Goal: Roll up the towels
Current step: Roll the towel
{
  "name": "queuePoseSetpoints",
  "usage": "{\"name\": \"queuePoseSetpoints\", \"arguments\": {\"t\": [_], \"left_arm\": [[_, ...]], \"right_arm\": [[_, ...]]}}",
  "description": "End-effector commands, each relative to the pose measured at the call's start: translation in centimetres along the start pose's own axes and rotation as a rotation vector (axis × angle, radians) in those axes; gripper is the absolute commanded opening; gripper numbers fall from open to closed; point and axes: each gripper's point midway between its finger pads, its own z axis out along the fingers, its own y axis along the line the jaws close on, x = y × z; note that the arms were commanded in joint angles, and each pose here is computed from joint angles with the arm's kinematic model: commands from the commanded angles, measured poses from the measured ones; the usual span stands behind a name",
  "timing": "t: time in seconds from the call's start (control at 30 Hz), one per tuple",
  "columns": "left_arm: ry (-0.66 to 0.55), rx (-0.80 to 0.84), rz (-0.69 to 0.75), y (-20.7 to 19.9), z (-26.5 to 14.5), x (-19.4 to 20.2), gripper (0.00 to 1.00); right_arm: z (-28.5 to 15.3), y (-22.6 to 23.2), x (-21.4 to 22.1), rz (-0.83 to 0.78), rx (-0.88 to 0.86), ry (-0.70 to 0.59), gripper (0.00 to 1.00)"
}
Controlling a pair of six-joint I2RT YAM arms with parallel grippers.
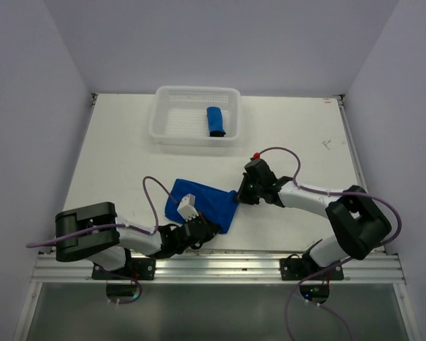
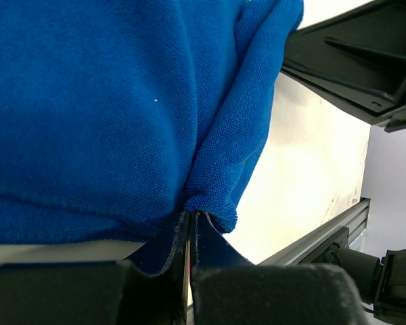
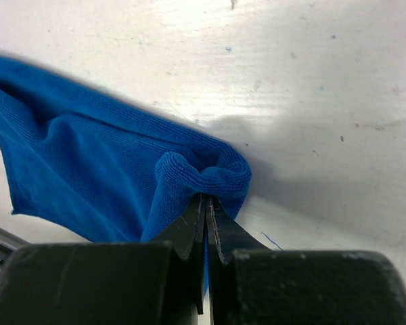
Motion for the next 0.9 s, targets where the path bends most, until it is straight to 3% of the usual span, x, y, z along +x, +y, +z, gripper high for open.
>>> {"name": "queuePoseSetpoints", "arguments": {"t": [0.0,0.37,0.6,0.67,0.7,0.73,0.87], "left_arm": [[0.046,-0.232,0.147,7.7,-1.3,1.0,0.0],[0.038,-0.243,0.203,7.2,-2.4,1.2,0.0],[0.007,-0.231,0.26,6.3,-2.9,0.6,0.0],[0.014,-0.242,0.252,6.8,-3.1,0.9,0.0],[0.019,-0.243,0.245,6.9,-3.0,1.1,0.0],[0.02,-0.249,0.24,7.1,-3.0,1.1,0.0],[0.019,-0.255,0.225,7.3,-3.1,1.1,0.0]], "right_arm": [[0.3,3.3,-2.7,-0.031,-0.106,-0.07,0.0],[2.8,2.9,-1.9,-0.053,-0.082,-0.004,0.0],[2.0,4.5,-1.5,-0.111,-0.143,0.011,0.0],[1.3,5.4,-1.2,-0.125,-0.182,0.024,0.07],[0.6,5.7,-1.3,-0.124,-0.201,0.016,0.14],[0.0,6.5,-1.8,-0.129,-0.235,-0.011,0.29],[-2.6,6.4,-2.4,-0.091,-0.255,-0.073,0.41]]}}
